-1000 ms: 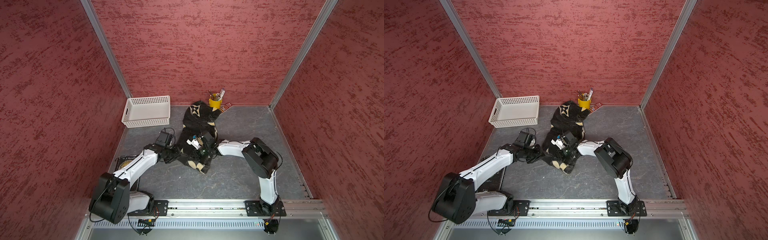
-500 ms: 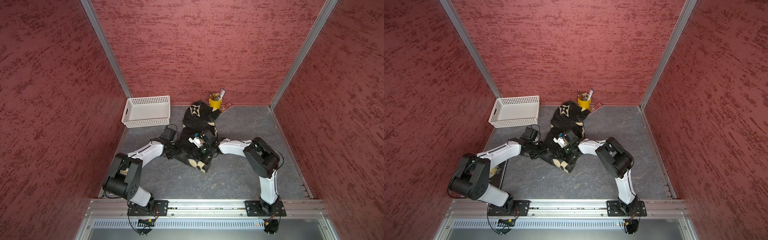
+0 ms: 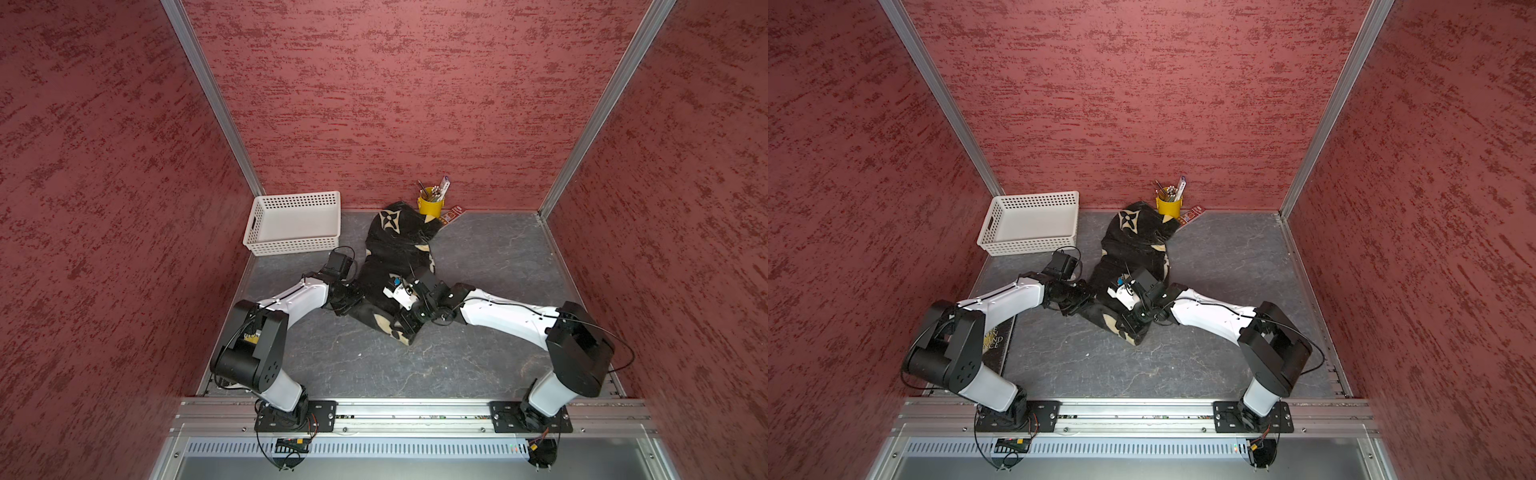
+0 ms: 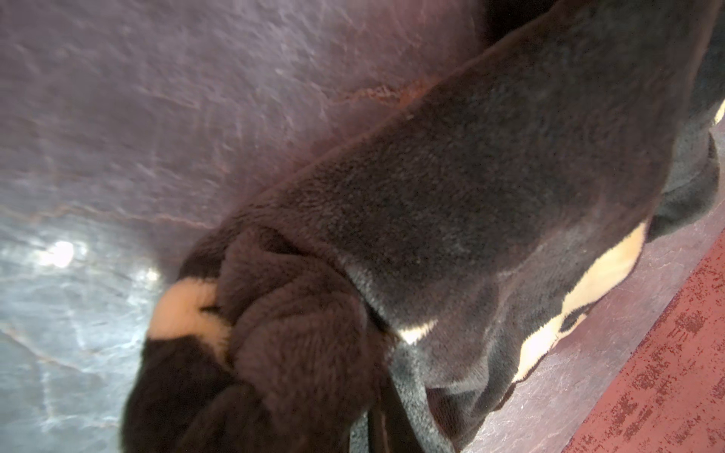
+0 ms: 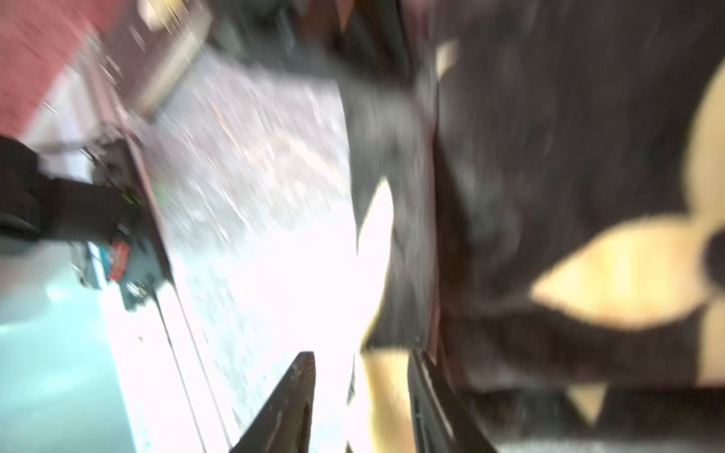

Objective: Roll up the pillowcase
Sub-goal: Roll the pillowcase at the center of the board.

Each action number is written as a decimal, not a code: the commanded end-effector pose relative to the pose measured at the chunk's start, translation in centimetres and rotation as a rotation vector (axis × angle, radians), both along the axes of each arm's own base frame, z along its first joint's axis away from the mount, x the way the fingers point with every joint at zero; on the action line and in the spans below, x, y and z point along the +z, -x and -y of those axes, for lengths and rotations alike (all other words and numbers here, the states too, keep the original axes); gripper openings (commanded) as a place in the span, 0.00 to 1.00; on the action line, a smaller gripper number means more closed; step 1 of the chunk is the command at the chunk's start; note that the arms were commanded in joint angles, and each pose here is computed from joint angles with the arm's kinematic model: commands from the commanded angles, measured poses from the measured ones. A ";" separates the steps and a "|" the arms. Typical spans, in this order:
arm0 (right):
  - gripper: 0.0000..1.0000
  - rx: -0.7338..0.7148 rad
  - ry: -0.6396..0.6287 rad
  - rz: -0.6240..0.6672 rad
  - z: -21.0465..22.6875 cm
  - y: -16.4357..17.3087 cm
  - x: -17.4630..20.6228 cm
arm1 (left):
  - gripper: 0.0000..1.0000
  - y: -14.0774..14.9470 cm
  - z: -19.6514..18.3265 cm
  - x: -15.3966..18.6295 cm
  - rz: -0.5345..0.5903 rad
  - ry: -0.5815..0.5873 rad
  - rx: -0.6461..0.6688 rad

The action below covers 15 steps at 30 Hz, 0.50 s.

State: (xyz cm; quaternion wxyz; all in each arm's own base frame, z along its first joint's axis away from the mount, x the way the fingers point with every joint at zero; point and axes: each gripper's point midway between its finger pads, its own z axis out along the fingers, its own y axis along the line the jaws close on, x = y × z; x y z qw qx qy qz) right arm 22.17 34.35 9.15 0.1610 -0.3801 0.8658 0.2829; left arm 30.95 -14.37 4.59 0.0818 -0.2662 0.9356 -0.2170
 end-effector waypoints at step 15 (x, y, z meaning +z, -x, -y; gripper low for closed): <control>0.34 -0.162 0.297 0.161 4.8 -4.5 -5.6 | 0.13 0.1 -1.6 -0.9 -0.037 -0.048 0.047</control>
